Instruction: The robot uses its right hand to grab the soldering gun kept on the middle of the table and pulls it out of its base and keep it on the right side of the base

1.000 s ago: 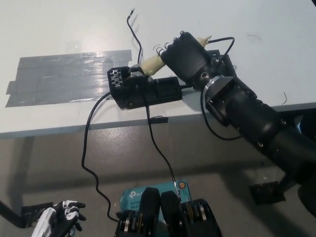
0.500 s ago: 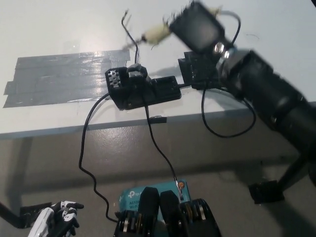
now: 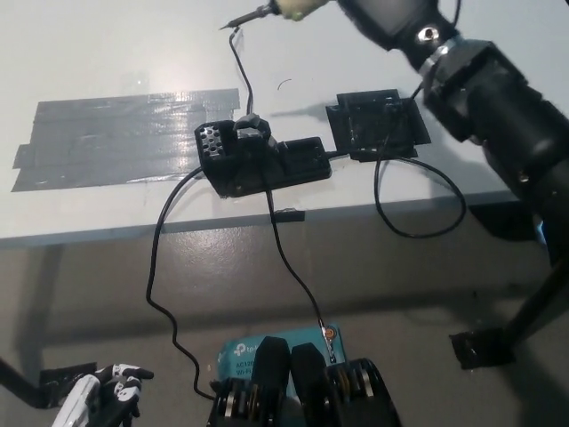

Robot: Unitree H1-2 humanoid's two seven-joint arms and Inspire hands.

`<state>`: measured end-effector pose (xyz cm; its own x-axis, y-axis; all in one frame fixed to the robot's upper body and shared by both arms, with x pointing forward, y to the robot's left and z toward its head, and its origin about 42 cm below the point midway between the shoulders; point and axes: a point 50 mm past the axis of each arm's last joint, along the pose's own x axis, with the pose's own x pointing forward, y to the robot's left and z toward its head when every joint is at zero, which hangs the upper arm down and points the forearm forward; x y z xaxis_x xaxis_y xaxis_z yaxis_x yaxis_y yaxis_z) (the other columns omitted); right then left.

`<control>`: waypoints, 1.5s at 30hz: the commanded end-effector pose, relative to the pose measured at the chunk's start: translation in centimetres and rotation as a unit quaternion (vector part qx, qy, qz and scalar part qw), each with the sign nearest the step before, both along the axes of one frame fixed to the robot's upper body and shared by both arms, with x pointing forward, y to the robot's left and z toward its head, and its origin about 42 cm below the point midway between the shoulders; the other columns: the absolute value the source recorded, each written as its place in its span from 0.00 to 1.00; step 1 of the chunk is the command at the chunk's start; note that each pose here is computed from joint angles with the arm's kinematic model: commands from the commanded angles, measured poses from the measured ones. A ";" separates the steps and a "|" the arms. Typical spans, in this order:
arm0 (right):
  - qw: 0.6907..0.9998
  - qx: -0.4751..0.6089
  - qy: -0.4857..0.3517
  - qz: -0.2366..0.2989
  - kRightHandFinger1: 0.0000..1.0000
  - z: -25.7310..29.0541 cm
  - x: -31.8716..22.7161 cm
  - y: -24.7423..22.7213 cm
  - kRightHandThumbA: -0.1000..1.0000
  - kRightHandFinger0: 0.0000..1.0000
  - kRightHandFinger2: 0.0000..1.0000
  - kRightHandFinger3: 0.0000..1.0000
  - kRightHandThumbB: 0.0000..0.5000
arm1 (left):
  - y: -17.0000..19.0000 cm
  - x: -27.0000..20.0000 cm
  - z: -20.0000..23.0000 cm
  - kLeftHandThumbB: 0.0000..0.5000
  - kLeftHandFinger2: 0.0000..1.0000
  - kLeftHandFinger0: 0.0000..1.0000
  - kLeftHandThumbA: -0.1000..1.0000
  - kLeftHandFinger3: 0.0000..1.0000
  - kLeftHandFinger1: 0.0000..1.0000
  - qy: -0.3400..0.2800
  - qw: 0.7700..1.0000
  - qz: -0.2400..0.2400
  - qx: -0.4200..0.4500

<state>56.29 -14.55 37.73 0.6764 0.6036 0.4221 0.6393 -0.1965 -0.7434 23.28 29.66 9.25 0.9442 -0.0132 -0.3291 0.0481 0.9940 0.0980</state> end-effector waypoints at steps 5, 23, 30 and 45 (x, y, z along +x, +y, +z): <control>0.996 0.031 -0.002 -0.087 0.00 0.5 0.4 -5.9 0.00 0.00 0.02 0.10 0.36 | 0.3 -0.2 1.0 0.54 0.20 0.03 0.40 0.45 0.14 -0.017 1.000 -0.020 0.008; 0.951 0.085 0.182 -0.233 0.14 -9.0 -1.2 -7.2 0.02 0.00 0.45 0.26 0.09 | -0.3 0.2 1.1 0.53 0.22 0.00 0.39 0.47 0.13 -0.016 0.999 -0.034 0.014; 0.887 0.080 0.333 -0.310 1.00 -10.7 -1.6 -6.9 0.65 1.00 1.00 1.00 0.18 | -0.4 0.0 1.0 0.55 0.26 0.01 0.40 0.48 0.14 -0.014 0.999 -0.040 0.015; 0.846 0.070 0.415 -0.328 1.00 -8.2 -1.2 -7.7 1.00 1.00 1.00 1.00 1.00 | 0.2 -0.3 0.9 0.56 0.25 0.01 0.41 0.49 0.14 -0.006 0.999 -0.039 0.023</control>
<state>53.58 -21.51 22.74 0.9686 0.0351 -0.2461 -0.2283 -0.2666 -0.9364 23.22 28.98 9.09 0.9364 -0.0538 -0.3467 0.0939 0.9905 0.1000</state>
